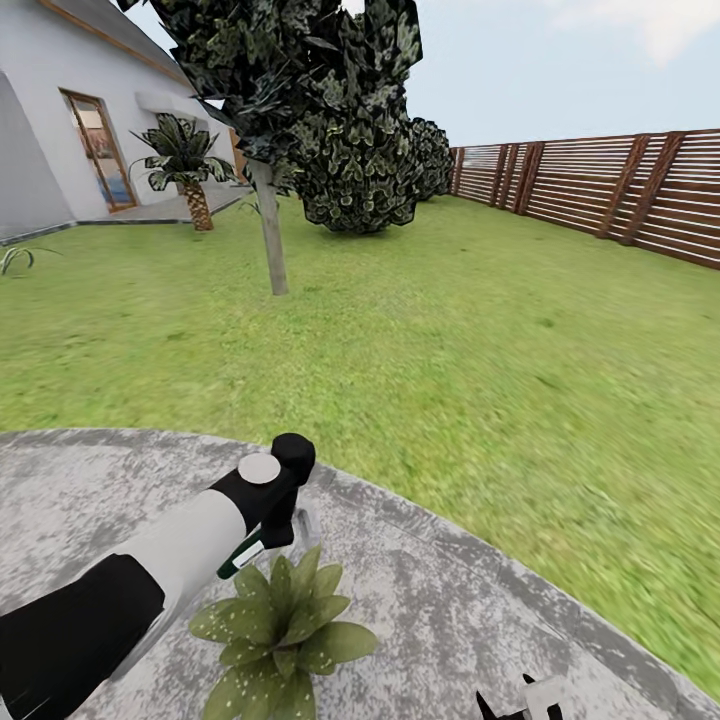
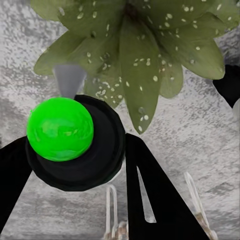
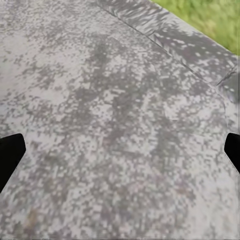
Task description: Pick up the pesticide atomizer in the garden and spray insectifuge to fully cover both potted plants in the garden.
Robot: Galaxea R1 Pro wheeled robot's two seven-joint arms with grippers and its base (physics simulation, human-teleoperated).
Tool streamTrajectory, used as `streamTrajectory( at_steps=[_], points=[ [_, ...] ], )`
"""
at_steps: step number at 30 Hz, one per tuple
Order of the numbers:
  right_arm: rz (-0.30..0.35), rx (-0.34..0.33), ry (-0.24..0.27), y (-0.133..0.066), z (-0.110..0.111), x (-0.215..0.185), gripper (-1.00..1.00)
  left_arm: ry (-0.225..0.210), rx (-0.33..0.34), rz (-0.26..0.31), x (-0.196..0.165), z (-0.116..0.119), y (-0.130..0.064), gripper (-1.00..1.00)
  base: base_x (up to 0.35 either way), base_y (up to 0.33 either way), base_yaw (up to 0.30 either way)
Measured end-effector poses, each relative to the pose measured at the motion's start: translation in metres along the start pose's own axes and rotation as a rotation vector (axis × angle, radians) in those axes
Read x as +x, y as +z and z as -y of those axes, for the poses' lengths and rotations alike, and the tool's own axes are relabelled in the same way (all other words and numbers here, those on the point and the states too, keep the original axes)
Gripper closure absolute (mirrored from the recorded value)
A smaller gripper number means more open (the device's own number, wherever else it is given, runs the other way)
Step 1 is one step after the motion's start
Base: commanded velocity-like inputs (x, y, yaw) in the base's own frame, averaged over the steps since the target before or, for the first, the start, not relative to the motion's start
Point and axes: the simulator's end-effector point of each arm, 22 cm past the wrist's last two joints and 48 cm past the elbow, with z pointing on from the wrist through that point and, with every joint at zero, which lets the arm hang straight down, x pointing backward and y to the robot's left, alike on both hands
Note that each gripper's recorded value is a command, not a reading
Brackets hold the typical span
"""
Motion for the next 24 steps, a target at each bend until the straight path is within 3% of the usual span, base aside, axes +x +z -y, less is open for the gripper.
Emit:
streamTrajectory(
  at_steps=[13, 24],
  points=[
    [-0.001, 0.001, 0.002, 0.0001, 0.0001, 0.0004, -1.0, -0.001, -0.003, -0.002, 0.0005, -0.0009, 0.0001, 1.0, 0.067, -0.066, 0.048],
    [-0.001, 0.0, 0.0, 0.0002, 0.0001, 0.0004, -1.0, -0.001, -0.004, -0.003, 0.0007, -0.0012, 0.0003, 1.0, -0.042, -0.263, 0.0]
  ],
)
